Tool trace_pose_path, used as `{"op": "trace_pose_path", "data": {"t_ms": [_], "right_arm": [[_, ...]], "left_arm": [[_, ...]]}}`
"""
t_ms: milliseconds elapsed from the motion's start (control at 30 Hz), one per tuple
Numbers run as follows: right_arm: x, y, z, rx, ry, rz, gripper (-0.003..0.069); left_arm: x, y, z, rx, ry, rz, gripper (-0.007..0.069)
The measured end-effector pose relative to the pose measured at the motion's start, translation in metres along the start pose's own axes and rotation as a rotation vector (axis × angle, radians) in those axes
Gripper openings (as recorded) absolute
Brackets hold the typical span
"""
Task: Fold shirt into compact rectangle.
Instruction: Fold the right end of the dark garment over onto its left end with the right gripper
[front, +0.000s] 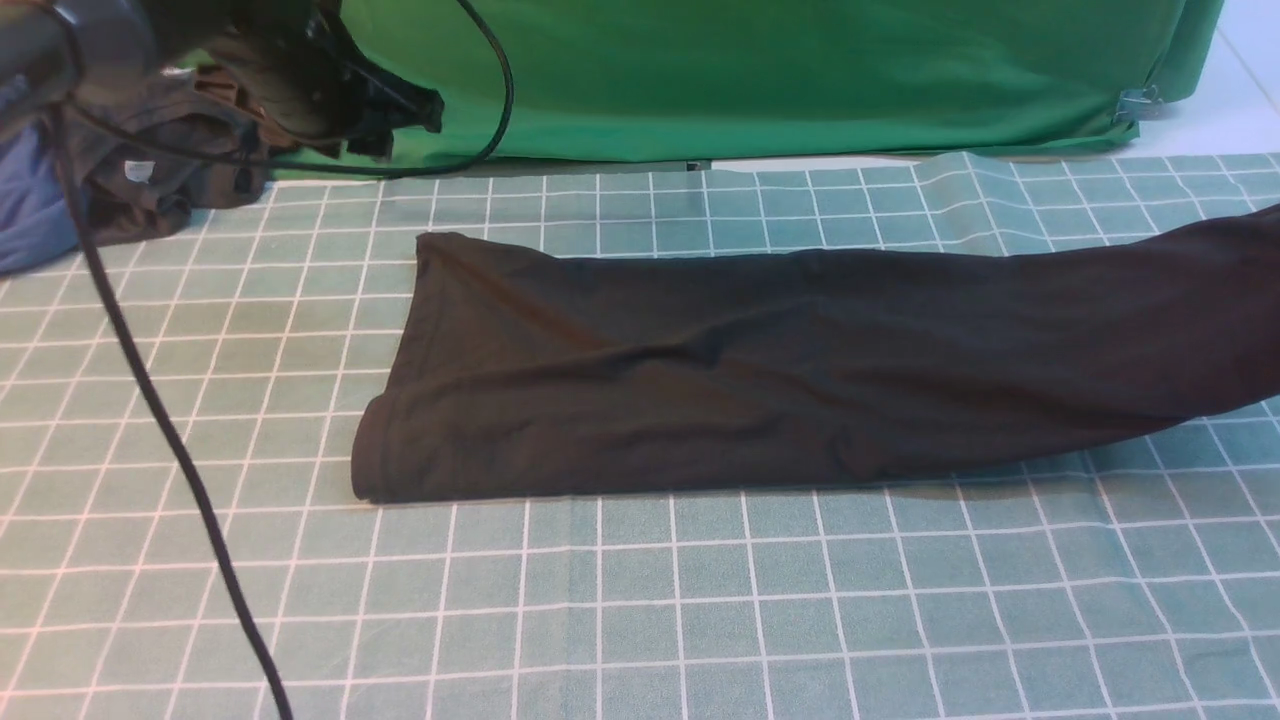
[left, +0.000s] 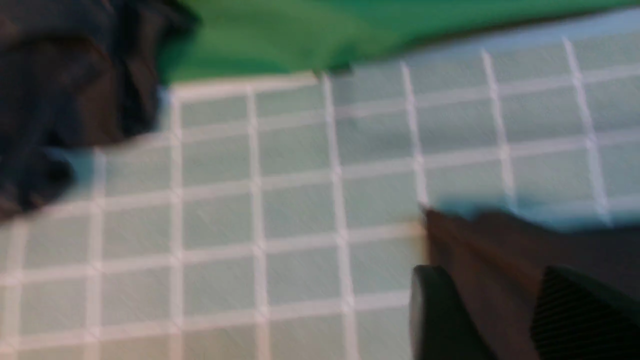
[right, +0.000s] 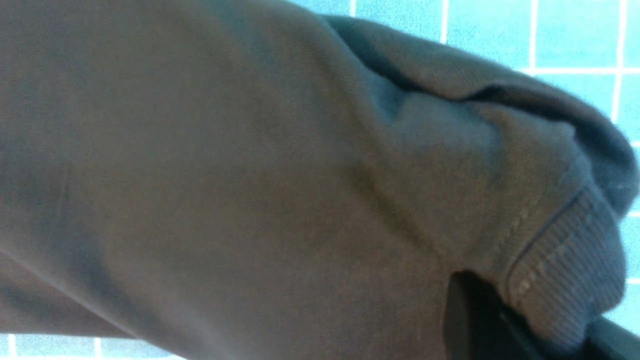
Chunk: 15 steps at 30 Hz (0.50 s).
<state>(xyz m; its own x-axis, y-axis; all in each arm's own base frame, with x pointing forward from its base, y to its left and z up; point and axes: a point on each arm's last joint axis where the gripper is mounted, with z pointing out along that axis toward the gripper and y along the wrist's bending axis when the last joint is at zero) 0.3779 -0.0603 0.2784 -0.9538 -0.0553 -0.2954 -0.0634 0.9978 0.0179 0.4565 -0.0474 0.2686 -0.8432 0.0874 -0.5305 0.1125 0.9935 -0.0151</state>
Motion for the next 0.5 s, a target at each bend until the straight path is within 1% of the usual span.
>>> {"op": "trace_pose_path", "data": {"t_ms": [33, 67, 100, 167, 233, 367, 433, 500], "right_arm": [[0.0, 0.0, 0.0, 0.0, 0.0, 0.0, 0.0066], [0.0, 0.0, 0.0, 0.0, 0.0, 0.0, 0.0067], [0.0, 0.0, 0.0, 0.0, 0.0, 0.0, 0.0067], [0.0, 0.0, 0.0, 0.0, 0.0, 0.0, 0.0068], [0.0, 0.0, 0.0, 0.0, 0.0, 0.0, 0.007], [0.0, 0.0, 0.0, -0.001, 0.002, 0.0, 0.0073], [0.0, 0.0, 0.0, -0.001, 0.002, 0.0, 0.0074], [0.0, 0.0, 0.0, -0.001, 0.003, 0.0, 0.0074]], "left_arm": [[0.0, -0.001, -0.001, 0.013, 0.006, -0.011, 0.0167], [0.006, -0.01, 0.0, 0.115, 0.041, -0.015, 0.0088], [0.012, -0.02, 0.004, 0.199, 0.065, -0.026, 0.0054], [0.024, -0.037, 0.013, 0.299, 0.096, -0.022, 0.002], [0.038, -0.06, 0.023, 0.349, 0.12, 0.016, 0.0007], [0.062, -0.098, 0.041, 0.37, 0.122, 0.066, 0.0001], [0.07, -0.108, 0.049, 0.367, 0.119, 0.053, 0.0001], [0.073, -0.11, 0.057, 0.358, 0.126, 0.024, 0.0001]]}}
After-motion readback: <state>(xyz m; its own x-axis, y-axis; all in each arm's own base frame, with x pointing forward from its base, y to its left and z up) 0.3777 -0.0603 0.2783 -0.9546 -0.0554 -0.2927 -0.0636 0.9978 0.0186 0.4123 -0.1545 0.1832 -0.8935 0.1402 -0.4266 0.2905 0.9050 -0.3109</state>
